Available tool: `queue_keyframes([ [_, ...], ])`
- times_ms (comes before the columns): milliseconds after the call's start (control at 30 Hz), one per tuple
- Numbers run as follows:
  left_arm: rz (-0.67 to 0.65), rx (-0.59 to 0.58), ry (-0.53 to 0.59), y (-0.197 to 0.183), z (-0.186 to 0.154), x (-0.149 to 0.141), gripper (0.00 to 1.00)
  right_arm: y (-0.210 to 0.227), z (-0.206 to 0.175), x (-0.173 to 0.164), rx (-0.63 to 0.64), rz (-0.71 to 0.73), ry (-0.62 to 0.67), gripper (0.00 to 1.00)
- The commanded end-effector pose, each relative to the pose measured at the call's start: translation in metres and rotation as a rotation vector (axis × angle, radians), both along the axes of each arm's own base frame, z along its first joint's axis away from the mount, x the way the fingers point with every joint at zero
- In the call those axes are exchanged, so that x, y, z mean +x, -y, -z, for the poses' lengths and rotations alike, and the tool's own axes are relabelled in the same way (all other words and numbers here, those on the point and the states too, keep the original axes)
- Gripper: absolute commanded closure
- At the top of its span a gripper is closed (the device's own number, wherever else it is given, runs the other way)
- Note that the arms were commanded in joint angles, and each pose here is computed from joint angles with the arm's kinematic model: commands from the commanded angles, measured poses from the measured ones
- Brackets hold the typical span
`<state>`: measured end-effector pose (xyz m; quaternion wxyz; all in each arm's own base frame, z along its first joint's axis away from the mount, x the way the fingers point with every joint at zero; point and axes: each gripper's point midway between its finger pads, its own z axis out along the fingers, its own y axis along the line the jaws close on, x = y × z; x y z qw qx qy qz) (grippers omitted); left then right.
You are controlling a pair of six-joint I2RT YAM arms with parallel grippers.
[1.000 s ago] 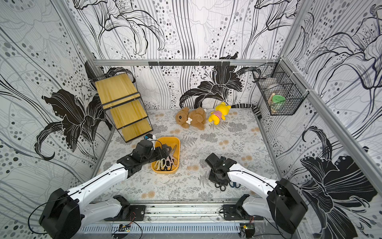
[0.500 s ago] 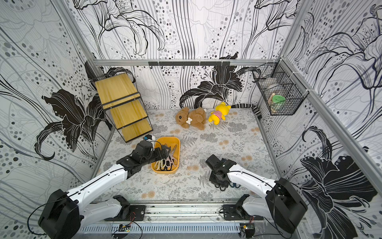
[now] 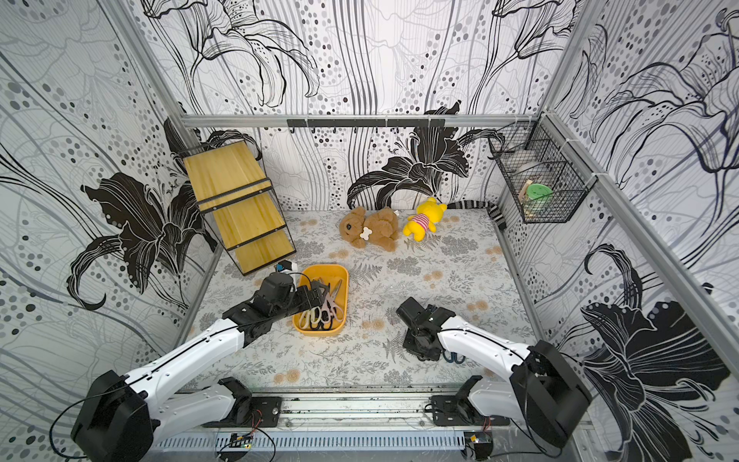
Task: Put the scissors into the storage box
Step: Pick up the scissors from the center of the board.
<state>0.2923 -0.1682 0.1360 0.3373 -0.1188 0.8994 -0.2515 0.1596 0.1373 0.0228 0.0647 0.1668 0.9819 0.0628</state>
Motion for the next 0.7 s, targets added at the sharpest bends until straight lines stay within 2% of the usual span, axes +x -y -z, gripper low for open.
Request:
queue_keyframes([
  [0, -0.003, 0.009, 0.023, -0.002, -0.001, 0.0, 0.03, 0.013, 0.022, -0.016, -0.036, 0.028, -0.056, 0.75],
  [467, -0.008, 0.007, 0.025, -0.004, 0.002, -0.002, 0.03, 0.024, 0.005, -0.016, -0.102, 0.023, -0.047, 0.76],
  [667, -0.004, 0.009, 0.023, -0.004, 0.002, -0.003, 0.03, 0.021, 0.012, -0.02, -0.094, 0.022, -0.068, 0.76],
])
